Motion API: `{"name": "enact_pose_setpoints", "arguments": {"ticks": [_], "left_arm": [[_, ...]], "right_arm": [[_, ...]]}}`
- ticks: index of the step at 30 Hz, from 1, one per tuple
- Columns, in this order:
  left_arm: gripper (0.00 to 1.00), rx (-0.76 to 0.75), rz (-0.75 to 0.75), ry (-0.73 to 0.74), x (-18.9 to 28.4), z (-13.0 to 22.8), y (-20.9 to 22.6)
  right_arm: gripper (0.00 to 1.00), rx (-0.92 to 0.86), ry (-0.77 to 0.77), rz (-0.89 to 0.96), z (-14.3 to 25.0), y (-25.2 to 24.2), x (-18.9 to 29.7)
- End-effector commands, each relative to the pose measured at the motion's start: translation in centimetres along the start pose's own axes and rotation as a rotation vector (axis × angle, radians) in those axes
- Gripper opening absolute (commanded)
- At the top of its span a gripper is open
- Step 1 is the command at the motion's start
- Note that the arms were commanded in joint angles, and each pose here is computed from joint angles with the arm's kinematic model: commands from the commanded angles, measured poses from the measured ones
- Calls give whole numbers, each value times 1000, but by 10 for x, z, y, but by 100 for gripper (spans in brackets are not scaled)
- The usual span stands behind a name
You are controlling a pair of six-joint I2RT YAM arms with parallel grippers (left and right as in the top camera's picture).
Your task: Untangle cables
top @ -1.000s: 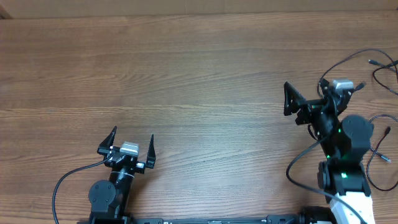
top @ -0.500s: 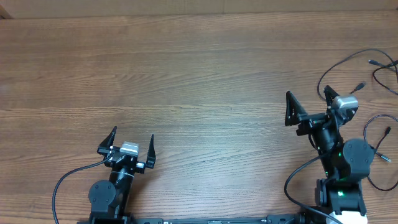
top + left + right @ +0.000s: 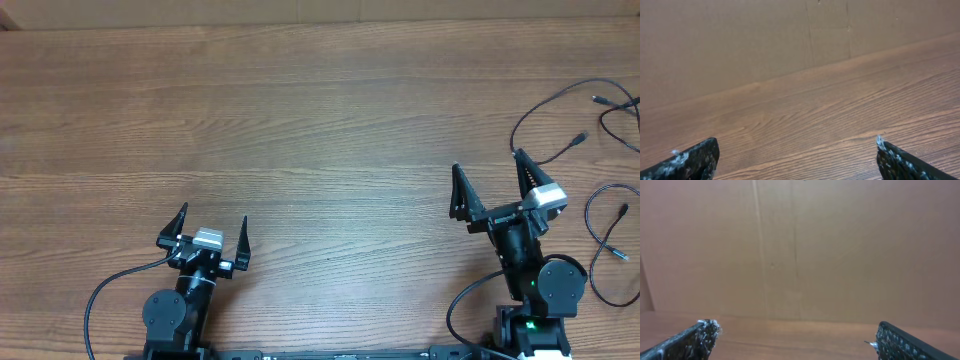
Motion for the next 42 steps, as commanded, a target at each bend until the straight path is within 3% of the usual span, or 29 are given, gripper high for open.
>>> {"name": "enact_pose_setpoints", "arguments": {"ticks": [1, 7, 15, 36, 42], "left_arm": [[100, 15, -11, -2, 0, 1, 2], [100, 14, -11, -2, 0, 1, 2], [100, 15, -11, -2, 0, 1, 2], [100, 14, -11, -2, 0, 1, 2], [100, 14, -11, -2, 0, 1, 2]], "right_arm": [[100, -3, 18, 48, 15, -4, 6], [100, 15, -70, 63, 18, -2, 21], [100, 16, -79, 67, 14, -1, 25], [100, -36, 248, 160, 74, -7, 48], [100, -36, 249, 163, 74, -6, 57]]}}
Point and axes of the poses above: each gripper's point midway between its finger pads, its own x axis back along the fingers, its own y axis along the line the jaws close on, z = x × y, the point moved 5 cm from there along x, back along the fingers, and after that the axes turned 9 degrees about x, right-handed, at the moved point
